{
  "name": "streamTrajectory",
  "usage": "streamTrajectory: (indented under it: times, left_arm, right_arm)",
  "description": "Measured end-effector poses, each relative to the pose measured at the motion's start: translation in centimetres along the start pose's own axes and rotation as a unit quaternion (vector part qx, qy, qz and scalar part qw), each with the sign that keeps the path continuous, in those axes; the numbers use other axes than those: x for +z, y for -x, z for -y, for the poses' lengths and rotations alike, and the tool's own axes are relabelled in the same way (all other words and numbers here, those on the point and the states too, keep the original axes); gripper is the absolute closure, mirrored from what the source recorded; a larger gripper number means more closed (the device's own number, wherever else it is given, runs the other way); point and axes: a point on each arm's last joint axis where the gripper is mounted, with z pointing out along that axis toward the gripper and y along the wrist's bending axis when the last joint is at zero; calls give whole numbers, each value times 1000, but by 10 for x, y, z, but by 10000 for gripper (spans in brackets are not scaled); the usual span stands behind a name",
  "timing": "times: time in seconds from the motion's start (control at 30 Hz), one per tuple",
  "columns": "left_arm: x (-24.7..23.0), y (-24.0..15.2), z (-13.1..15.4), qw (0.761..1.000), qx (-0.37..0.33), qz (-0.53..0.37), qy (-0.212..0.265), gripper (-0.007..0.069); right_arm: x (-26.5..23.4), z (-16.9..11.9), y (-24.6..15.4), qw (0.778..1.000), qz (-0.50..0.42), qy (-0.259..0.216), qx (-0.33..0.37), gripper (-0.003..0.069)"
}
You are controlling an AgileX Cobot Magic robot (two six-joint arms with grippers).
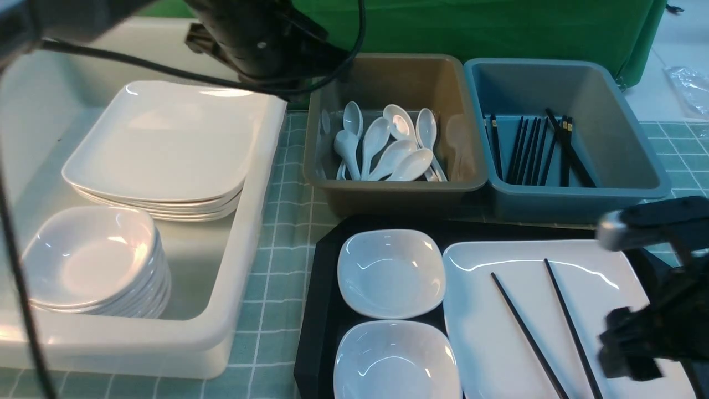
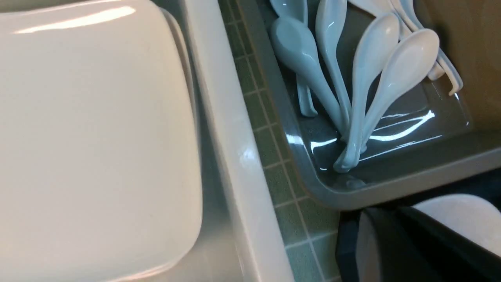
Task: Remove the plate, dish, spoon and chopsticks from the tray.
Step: Use the right arm to grab a pair of chopsticks from the plate
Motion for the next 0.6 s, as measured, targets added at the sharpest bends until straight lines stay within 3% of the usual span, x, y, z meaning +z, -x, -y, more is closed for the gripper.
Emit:
streamTrajectory:
  times: [0.43,0.53,0.6]
  left_arm:
    - [-43,-127,-12,998,-27,29,-41,615]
    - [-45,-154,-13,997,-39,26,-54,615]
    - [-46,-170,-14,997,-43,20,-57,615]
  right_arm:
    - [77,-15,21,998,-63,-2,-6,65]
    - [84,-15,22,997,-71,-4,-5,118]
    - [86,-15,22,997,-74,-4,-5,207]
